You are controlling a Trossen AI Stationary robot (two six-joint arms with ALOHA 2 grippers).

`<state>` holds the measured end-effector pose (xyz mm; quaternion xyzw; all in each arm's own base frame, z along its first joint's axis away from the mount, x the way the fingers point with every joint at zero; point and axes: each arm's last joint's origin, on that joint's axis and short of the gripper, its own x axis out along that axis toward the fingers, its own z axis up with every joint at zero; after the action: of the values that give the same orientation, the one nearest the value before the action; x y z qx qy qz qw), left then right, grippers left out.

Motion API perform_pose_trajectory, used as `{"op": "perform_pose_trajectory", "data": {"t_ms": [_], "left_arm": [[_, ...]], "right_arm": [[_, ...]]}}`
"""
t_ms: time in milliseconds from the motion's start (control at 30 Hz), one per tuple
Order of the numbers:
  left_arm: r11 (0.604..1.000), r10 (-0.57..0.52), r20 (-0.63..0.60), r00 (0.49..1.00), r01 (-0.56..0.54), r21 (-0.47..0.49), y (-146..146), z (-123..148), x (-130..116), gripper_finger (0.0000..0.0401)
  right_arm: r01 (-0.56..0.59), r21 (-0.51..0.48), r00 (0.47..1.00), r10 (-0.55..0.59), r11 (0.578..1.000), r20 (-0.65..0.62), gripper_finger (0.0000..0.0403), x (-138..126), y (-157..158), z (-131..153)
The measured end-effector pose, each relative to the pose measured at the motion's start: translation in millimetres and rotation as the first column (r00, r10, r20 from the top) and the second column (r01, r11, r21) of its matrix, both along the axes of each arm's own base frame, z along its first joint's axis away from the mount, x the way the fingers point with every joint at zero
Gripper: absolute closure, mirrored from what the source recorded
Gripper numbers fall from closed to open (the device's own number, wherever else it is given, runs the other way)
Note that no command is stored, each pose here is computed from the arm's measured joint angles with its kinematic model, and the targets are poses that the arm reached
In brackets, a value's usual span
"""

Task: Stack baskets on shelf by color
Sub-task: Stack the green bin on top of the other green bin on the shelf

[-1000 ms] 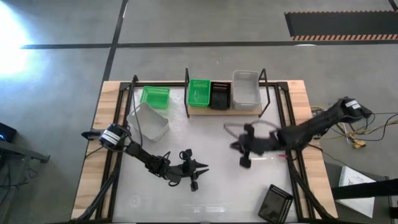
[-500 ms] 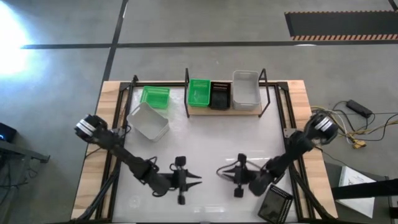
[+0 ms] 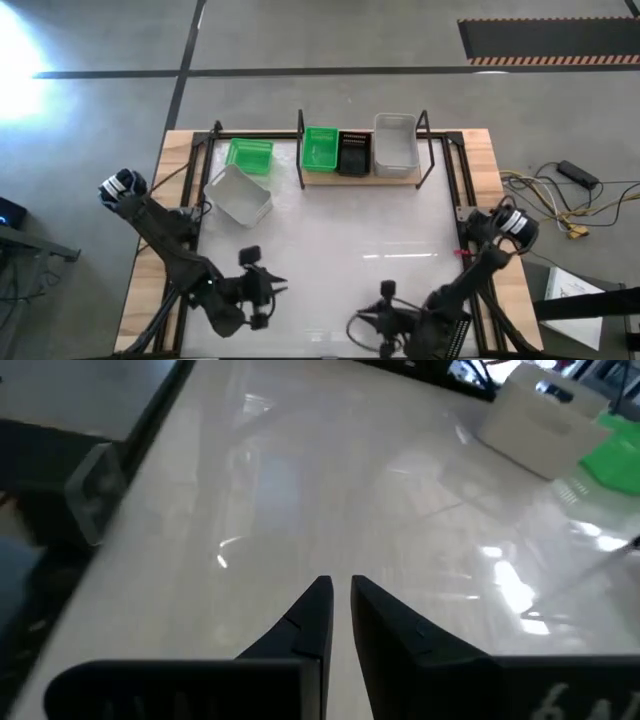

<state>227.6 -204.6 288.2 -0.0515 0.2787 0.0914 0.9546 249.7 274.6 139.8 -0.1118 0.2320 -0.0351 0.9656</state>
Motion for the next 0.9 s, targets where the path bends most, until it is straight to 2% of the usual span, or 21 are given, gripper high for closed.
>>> {"op": "perform_pose_trajectory", "data": {"t_ms": [67, 200, 333, 433, 600, 767, 833, 900], "left_arm": [[0.997, 0.072, -0.058, 0.996, -0.074, -0.030, 8.0, -0.8, -8.9, 0.0343], [0.969, 0.239, -0.160, 0.958, -0.245, -0.023, 32.4, -7.7, -24.5, 0.0343], [0.879, 0.472, -0.256, 0.844, -0.474, 0.055, 68.8, -16.6, -30.7, 0.0342], [0.813, 0.574, -0.322, 0.753, -0.571, 0.115, 95.2, -17.4, -25.5, 0.0329], [0.757, 0.639, -0.391, 0.662, -0.630, 0.171, 142.0, -18.1, -5.2, 0.0269], [0.661, 0.725, -0.443, 0.527, -0.712, 0.236, 206.2, -27.5, 4.7, 0.0194], [0.660, 0.716, -0.479, 0.509, -0.718, 0.223, 233.2, -37.3, 7.5, 0.0169], [0.683, 0.677, -0.510, 0.531, -0.712, 0.165, 260.6, -48.4, 10.0, 0.0152]], "right_arm": [[0.014, -0.019, 1.000, -0.014, 1.000, -0.007, 0.0369, -9.4, 11.4, 6.3], [0.039, -0.027, 0.999, -0.039, 0.999, -0.009, 0.0369, -29.9, 27.8, 14.4], [0.054, -0.036, 0.998, -0.052, 0.998, 0.037, 0.0369, -46.5, 37.6, 17.7], [0.065, -0.054, 0.996, -0.061, 0.996, 0.071, 0.0369, -53.6, 39.5, 16.6], [0.089, -0.039, 0.993, -0.086, 0.995, 0.085, 0.0369, -56.6, 36.1, 11.6], [0.103, -0.006, 0.991, -0.102, 0.995, 0.088, 0.0369, -57.2, 35.1, 9.9], [0.101, 0.009, 0.990, -0.101, 0.995, 0.094, 0.0369, -57.5, 36.4, 10.5], [0.101, 0.020, 0.990, -0.102, 0.995, 0.097, 0.0369, -57.2, 37.1, 11.1]]}}
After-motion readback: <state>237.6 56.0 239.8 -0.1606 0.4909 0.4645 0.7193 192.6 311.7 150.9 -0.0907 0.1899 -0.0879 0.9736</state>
